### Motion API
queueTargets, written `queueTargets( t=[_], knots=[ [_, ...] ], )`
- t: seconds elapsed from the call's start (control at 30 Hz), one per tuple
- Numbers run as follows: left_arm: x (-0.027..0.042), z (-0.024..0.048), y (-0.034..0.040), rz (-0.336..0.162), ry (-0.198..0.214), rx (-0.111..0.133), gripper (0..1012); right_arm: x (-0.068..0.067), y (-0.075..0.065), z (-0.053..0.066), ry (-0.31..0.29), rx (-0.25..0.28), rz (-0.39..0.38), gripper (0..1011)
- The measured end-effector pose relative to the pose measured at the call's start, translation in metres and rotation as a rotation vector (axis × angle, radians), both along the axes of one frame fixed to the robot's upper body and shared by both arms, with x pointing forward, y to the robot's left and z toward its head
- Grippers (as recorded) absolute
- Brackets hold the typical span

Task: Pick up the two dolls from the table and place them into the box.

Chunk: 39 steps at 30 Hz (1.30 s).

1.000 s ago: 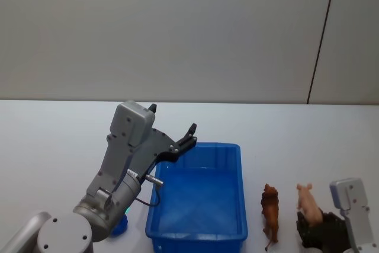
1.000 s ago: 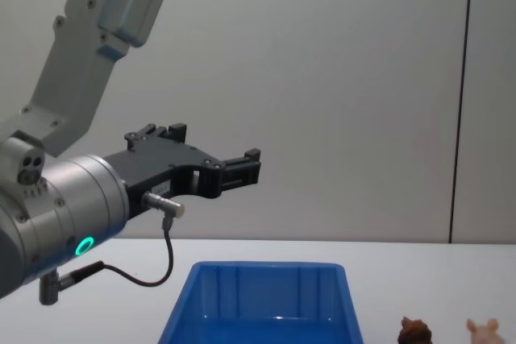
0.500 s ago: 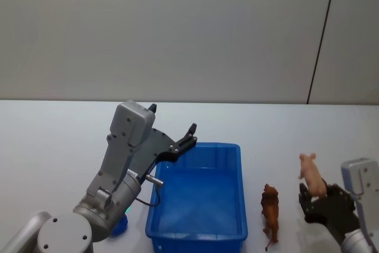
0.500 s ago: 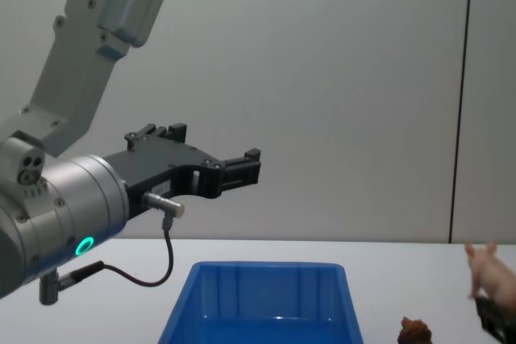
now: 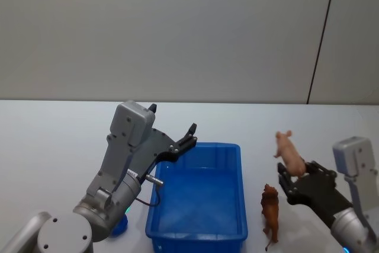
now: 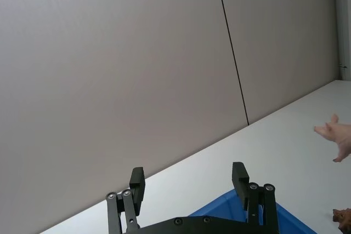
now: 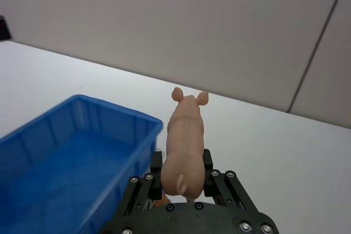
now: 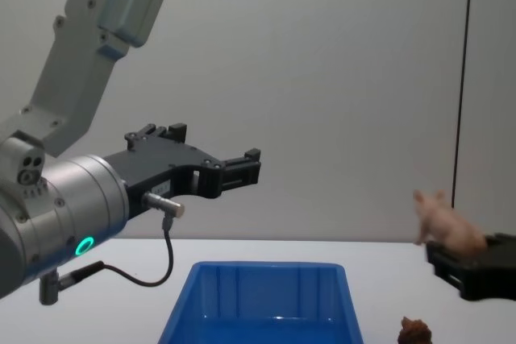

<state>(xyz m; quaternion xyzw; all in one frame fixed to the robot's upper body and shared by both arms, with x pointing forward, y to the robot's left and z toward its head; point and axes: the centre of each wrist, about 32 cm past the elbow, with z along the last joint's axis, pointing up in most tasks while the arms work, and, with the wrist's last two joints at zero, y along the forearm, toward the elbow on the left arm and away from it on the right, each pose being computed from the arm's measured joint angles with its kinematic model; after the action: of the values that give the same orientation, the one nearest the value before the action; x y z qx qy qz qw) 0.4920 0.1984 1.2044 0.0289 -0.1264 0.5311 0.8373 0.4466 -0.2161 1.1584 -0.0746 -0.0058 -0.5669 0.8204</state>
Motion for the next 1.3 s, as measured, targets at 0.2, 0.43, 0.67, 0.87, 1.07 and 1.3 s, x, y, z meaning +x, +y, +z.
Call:
queueTargets(
  t=[0.2, 0.43, 0.67, 0.87, 1.07, 1.3],
  knots=[
    [0.0, 0.0, 0.0, 0.0, 0.0, 0.0, 1001, 0.008, 0.006, 0.005, 0.003, 0.017, 0.086, 380],
    [0.0, 0.0, 0.0, 0.0, 0.0, 0.0, 1001, 0.016, 0.015, 0.006, 0.026, 0.029, 0.181, 380],
    [0.0, 0.0, 0.0, 0.0, 0.0, 0.0, 1001, 0.03, 0.036, 0.002, 0.08, 0.034, 0.311, 380],
    [0.0, 0.0, 0.0, 0.0, 0.0, 0.0, 1001, 0.041, 0.052, -0.002, 0.127, 0.032, 0.39, 470],
    [0.0, 0.0, 0.0, 0.0, 0.0, 0.0, 1001, 0.048, 0.064, -0.004, 0.156, 0.026, 0.423, 703],
    [0.0, 0.0, 0.0, 0.0, 0.0, 0.0, 1001, 0.051, 0.068, -0.003, 0.162, 0.013, 0.405, 886]
  ],
)
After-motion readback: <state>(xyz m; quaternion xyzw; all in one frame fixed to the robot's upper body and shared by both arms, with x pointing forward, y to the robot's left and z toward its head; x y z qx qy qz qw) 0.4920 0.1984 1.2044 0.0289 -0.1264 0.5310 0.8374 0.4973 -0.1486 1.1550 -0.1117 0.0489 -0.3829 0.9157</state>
